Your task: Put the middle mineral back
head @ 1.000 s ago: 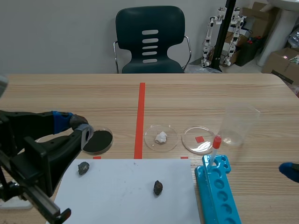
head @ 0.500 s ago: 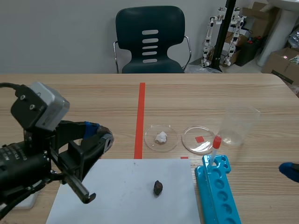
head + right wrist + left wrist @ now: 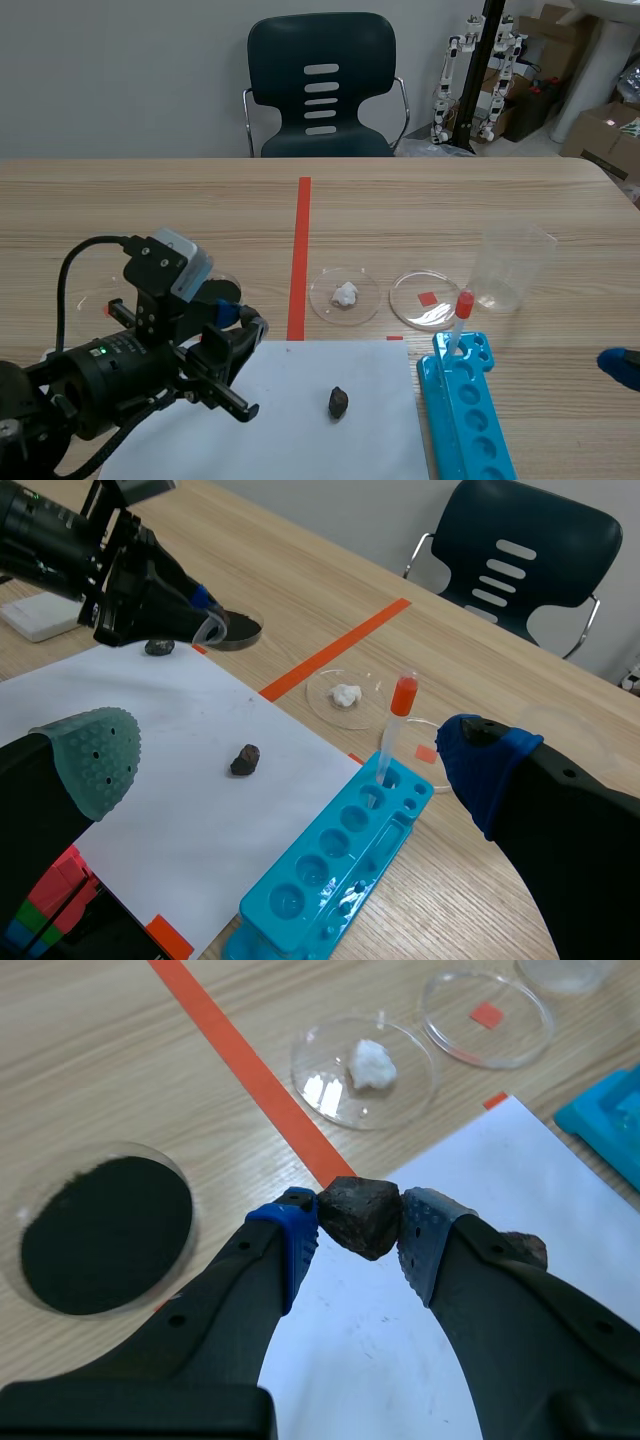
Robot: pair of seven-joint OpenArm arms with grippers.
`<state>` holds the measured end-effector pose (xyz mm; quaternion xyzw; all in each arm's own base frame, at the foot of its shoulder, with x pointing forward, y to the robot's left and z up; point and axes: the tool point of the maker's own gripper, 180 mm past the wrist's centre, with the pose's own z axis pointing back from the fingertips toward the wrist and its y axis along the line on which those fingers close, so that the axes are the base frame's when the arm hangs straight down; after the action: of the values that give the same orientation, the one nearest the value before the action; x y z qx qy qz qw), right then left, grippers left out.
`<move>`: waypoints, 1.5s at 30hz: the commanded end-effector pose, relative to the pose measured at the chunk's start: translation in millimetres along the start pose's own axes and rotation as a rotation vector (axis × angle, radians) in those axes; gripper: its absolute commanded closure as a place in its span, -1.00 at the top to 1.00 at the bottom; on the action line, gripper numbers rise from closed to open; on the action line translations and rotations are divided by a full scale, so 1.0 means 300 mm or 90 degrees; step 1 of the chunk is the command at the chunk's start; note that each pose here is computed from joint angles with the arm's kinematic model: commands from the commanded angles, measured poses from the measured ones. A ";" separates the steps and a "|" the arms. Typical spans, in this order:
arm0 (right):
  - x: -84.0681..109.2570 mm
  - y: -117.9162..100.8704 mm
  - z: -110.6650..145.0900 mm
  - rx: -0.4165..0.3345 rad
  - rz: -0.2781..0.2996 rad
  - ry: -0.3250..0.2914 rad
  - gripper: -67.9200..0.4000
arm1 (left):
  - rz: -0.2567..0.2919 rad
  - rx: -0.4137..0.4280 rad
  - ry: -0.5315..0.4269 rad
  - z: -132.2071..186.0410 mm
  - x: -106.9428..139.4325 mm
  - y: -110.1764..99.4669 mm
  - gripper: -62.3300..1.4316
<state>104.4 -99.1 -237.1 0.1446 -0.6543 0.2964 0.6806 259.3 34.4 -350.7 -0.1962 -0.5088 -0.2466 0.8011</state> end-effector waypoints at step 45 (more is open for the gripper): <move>0.020 -0.007 -0.005 -0.003 -0.001 -0.015 0.83 | 0.055 0.009 0.010 -0.090 -0.138 0.006 0.81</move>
<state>104.4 -99.1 -237.1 0.1446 -0.6543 0.2964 0.6806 257.8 33.8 -414.0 -0.2020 -0.4740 -0.2124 0.8303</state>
